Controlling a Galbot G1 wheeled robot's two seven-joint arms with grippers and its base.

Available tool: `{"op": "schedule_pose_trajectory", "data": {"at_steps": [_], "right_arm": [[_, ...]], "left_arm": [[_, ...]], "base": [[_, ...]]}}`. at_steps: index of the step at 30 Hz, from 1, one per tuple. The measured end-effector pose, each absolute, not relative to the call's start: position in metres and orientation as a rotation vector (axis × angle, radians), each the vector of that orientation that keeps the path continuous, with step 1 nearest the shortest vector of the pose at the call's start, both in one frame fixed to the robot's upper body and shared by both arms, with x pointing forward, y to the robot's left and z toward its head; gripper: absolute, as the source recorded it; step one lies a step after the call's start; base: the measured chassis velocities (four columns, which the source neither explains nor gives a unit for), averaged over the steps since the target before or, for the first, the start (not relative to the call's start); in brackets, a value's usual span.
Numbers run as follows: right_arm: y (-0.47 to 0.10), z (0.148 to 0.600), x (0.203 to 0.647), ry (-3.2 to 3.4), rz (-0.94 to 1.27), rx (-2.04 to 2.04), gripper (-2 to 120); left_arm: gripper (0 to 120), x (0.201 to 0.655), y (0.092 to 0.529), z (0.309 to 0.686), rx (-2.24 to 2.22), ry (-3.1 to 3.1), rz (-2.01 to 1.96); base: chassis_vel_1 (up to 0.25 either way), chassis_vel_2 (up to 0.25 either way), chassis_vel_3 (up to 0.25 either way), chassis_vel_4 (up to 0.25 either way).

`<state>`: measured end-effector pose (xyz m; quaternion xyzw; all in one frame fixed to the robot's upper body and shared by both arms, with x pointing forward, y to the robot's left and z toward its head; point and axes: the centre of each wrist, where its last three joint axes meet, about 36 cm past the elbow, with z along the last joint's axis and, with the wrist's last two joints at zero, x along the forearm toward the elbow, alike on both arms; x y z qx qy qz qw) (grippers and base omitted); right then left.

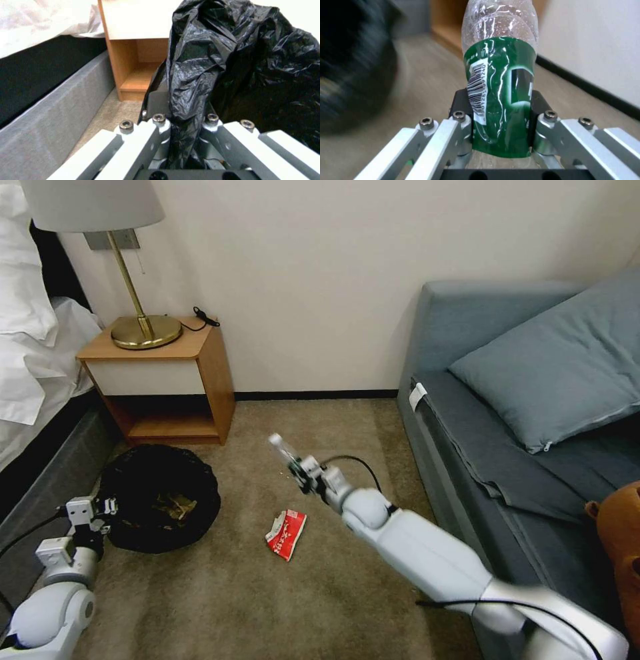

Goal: Pick up the trash bin, then pick up the garbage on the floor and place it into the trash bin.

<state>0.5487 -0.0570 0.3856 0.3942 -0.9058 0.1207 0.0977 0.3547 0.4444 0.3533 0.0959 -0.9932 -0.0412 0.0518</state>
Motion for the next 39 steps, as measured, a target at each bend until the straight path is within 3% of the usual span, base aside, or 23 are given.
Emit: {"op": "schedule_pose_trajectory", "data": {"at_steps": [3,9,29,34,36,39], "right_arm": [[-0.023,0.421,0.549,-2.677,0.219,1.368,19],[0.009,0.429,0.543,-2.629,0.062,1.532,19],[0.086,0.369,0.504,-2.520,-0.001,1.567,19],[0.086,0.364,0.500,-2.512,0.016,1.540,36],[0.086,0.364,0.500,-2.512,0.017,1.540,36],[0.086,0.361,0.497,-2.508,0.028,1.542,55]], "left_arm": [[4,0.363,0.437,0.354,0.274,-3.036,-0.106],[4,0.368,0.434,0.356,0.268,-3.049,-0.083],[4,0.362,0.427,0.350,0.251,-3.052,-0.027],[4,0.362,0.428,0.350,0.251,-3.053,-0.024],[4,0.362,0.428,0.350,0.251,-3.053,-0.023],[4,0.362,0.429,0.349,0.253,-3.053,-0.021]], "base": [[0.000,0.000,0.000,0.000],[0.000,0.000,0.000,0.000],[0.000,0.000,0.000,0.000],[0.000,0.000,0.000,0.000],[0.000,0.000,0.000,0.000],[0.000,0.000,0.000,0.000]]}}
